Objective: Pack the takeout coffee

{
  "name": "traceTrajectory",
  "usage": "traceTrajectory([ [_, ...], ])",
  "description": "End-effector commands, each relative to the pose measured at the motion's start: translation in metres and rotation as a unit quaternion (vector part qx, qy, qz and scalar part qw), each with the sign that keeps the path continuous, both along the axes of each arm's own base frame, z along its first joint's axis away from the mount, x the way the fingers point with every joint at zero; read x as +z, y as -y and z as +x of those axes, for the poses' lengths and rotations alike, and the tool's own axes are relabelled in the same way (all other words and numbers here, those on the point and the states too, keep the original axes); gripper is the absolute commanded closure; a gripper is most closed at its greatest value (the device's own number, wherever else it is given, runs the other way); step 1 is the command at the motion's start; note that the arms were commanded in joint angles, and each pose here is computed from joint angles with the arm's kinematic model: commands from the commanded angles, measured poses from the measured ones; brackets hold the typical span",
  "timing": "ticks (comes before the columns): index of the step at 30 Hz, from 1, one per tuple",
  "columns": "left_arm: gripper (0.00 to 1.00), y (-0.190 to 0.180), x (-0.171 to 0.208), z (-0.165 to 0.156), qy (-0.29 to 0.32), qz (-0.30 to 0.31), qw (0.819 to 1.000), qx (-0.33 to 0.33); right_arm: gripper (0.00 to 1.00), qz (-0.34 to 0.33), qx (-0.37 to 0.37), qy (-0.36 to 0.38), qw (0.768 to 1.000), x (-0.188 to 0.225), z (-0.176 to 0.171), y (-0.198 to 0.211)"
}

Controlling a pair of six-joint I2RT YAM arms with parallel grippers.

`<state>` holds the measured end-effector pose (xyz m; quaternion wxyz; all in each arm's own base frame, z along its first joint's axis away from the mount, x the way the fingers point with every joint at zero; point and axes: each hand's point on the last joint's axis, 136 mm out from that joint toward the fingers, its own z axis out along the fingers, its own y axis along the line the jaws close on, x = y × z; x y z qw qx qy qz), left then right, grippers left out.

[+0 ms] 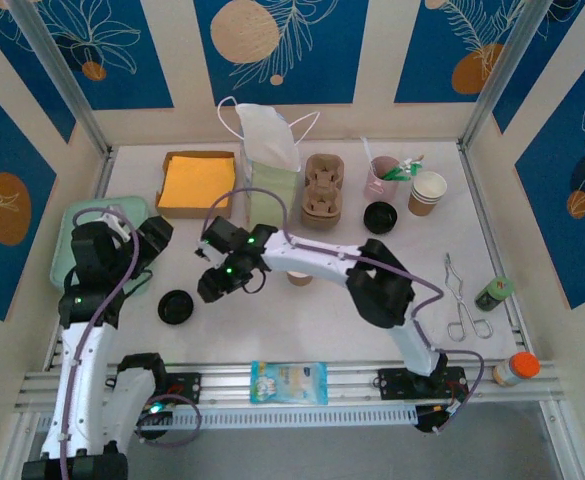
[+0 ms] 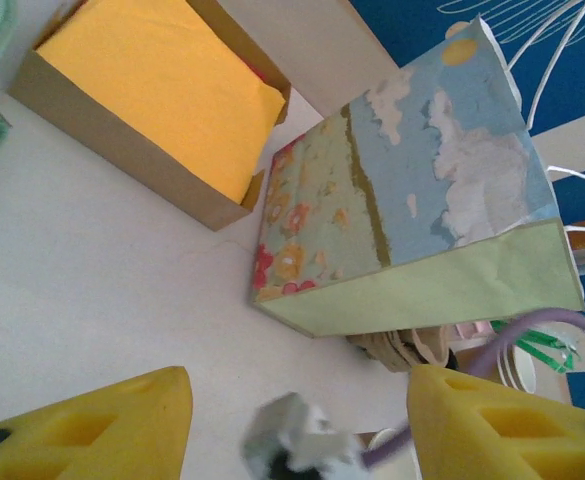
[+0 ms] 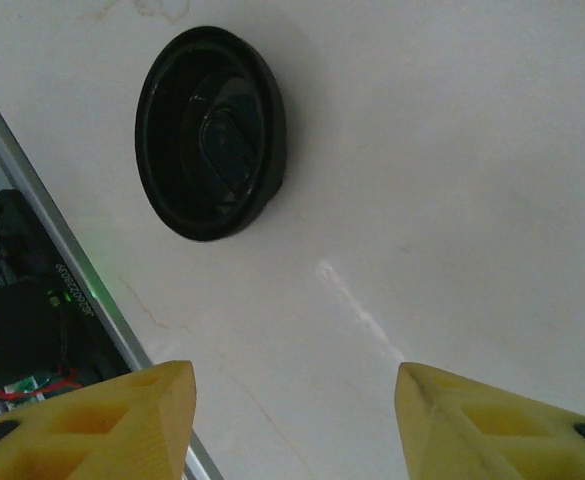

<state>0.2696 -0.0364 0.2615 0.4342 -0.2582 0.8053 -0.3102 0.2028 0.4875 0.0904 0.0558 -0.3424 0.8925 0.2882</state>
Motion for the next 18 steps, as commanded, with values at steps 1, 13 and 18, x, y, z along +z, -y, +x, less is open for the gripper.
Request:
traceTrajectory([
  [1, 0.40, -0.007, 0.007, -0.008, -0.008, 0.022, 1.000, 0.008, 0.46, 0.022, 0.005, -0.031, 0.999, 0.000, -0.004, -0.025],
  [13, 0.40, -0.002, 0.011, -0.011, -0.004, 0.010, 1.000, -0.002, 0.50, 0.021, 0.019, -0.060, 0.998, -0.024, -0.014, -0.058],
  [18, 0.40, -0.002, 0.011, -0.012, -0.003, 0.013, 1.000, -0.003, 0.53, 0.008, 0.012, -0.060, 0.998, -0.037, -0.010, -0.064],
])
